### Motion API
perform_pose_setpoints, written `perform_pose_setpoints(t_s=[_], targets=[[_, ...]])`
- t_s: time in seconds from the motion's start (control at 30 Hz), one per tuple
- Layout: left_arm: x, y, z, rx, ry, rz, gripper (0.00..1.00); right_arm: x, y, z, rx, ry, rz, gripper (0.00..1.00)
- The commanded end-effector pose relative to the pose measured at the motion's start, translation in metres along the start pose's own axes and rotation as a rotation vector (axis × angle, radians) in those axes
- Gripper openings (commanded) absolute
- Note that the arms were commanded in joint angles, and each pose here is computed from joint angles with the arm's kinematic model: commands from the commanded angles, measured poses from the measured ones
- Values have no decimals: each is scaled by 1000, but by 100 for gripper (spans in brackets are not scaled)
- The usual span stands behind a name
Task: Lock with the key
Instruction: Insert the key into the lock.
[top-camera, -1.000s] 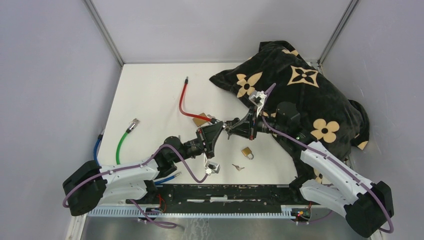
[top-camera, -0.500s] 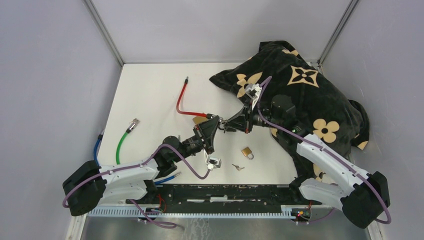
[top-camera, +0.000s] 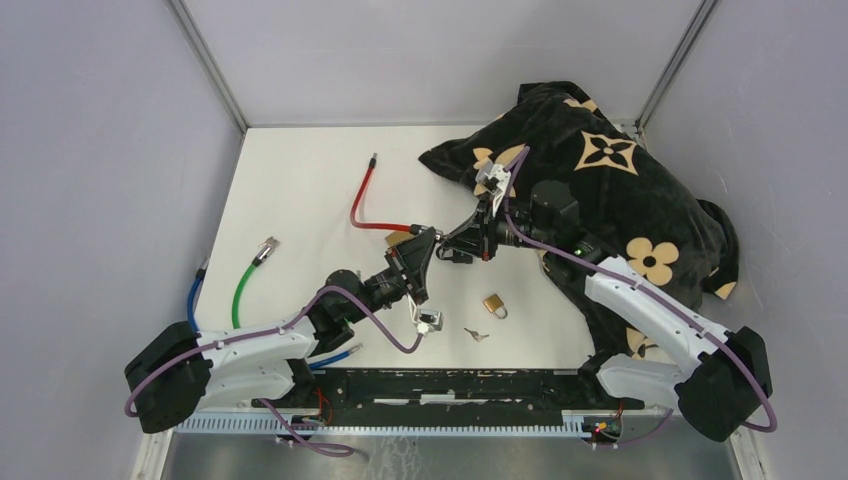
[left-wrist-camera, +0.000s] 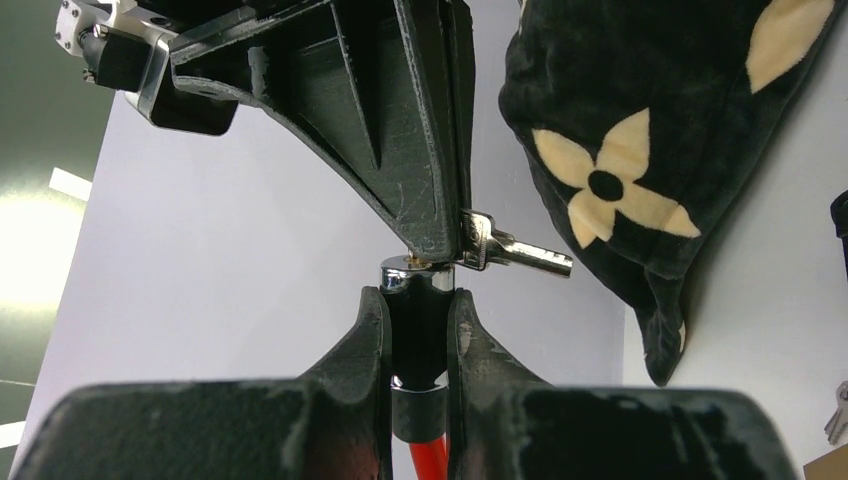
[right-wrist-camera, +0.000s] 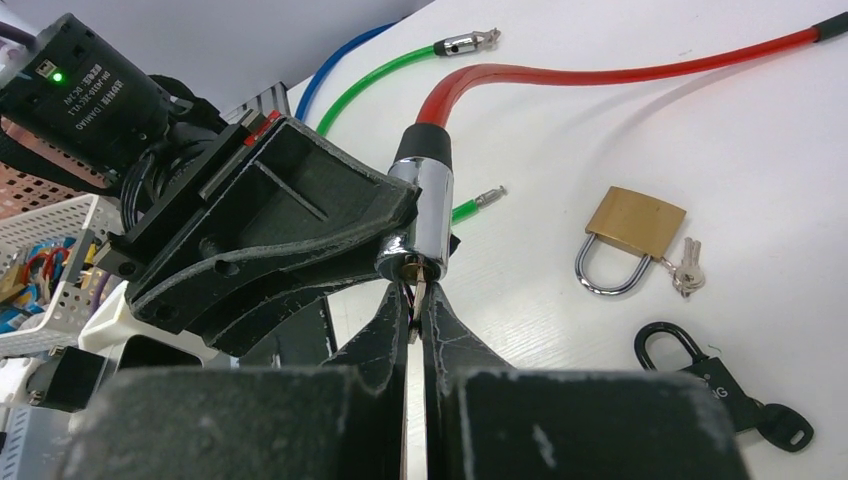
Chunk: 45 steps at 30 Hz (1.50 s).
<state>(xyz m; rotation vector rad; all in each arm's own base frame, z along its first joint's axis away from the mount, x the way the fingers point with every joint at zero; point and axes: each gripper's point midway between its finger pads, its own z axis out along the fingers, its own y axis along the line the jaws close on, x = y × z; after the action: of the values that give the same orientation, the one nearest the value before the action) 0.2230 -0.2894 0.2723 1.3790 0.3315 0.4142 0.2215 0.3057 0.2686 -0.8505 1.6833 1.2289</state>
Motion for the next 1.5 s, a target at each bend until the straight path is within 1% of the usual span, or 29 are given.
perform_pose_setpoints(t_s=[0.0, 0.1, 0.2, 0.23, 0.3, 0.33, 0.4, 0.47, 0.57, 0.63, 0.67, 0.7, 0.77, 0.8, 0.87, 0.97, 1.0, 1.07, 1.13, 1.2, 1.33, 1.47], targets=[[-88, 14, 12, -12, -417, 17, 2, -43, 28, 8, -75, -120, -177, 0], [-88, 12, 10, -6, -418, 9, 2, -47, 24, 8, -48, -132, -177, 0], [-91, 12, 11, -9, -432, 11, 2, -50, 23, 14, -63, -133, -154, 0], [-90, 13, 11, -11, -428, 15, 2, -49, 24, 15, -68, -129, -150, 4], [-86, 13, 11, -9, -403, 15, 2, -40, 21, 10, -45, -98, -158, 16], [-83, 12, 11, -2, -385, 13, 2, -35, 16, 7, -13, -80, -173, 26], [-75, 8, 10, 22, -344, 10, 2, -25, 7, -2, 49, -44, -182, 40], [-67, 3, 9, 48, -299, 10, 2, -21, 6, -10, 62, -29, -190, 48], [-60, -1, 9, 79, -261, 6, 2, -3, 1, -21, 102, 46, -189, 58], [-59, -2, 8, 84, -253, 3, 2, 4, -6, -28, 142, 56, -198, 83], [-59, -2, 8, 83, -254, -2, 2, 2, -8, -31, 153, 34, -210, 92], [-59, -2, 8, 83, -254, -8, 2, 0, -9, -32, 154, 8, -221, 94], [-58, -2, 8, 85, -252, -17, 2, 1, -12, -32, 156, -12, -234, 94], [-58, -2, 8, 85, -250, -19, 2, 2, -14, -31, 159, -12, -240, 93], [-57, -1, 8, 88, -243, -25, 2, 7, -15, -29, 147, 0, -235, 88], [-53, -3, 9, 102, -220, -43, 2, 16, -5, -28, 79, 24, -229, 80], [-52, -4, 9, 107, -212, -50, 2, 19, -1, -30, 61, 24, -236, 79], [-49, -8, 9, 123, -198, -72, 2, 23, 5, -36, 47, 17, -255, 79], [-47, -12, 10, 139, -183, -96, 2, 31, 10, -42, 36, 7, -268, 83], [-45, -14, 11, 146, -169, -106, 2, 32, 11, -43, 39, -30, -269, 84], [-43, -13, 12, 143, -163, -102, 2, 40, 2, -38, 66, -43, -180, 80], [-44, -13, 12, 142, -164, -98, 2, 37, 0, -35, 73, -131, -123, 75]])
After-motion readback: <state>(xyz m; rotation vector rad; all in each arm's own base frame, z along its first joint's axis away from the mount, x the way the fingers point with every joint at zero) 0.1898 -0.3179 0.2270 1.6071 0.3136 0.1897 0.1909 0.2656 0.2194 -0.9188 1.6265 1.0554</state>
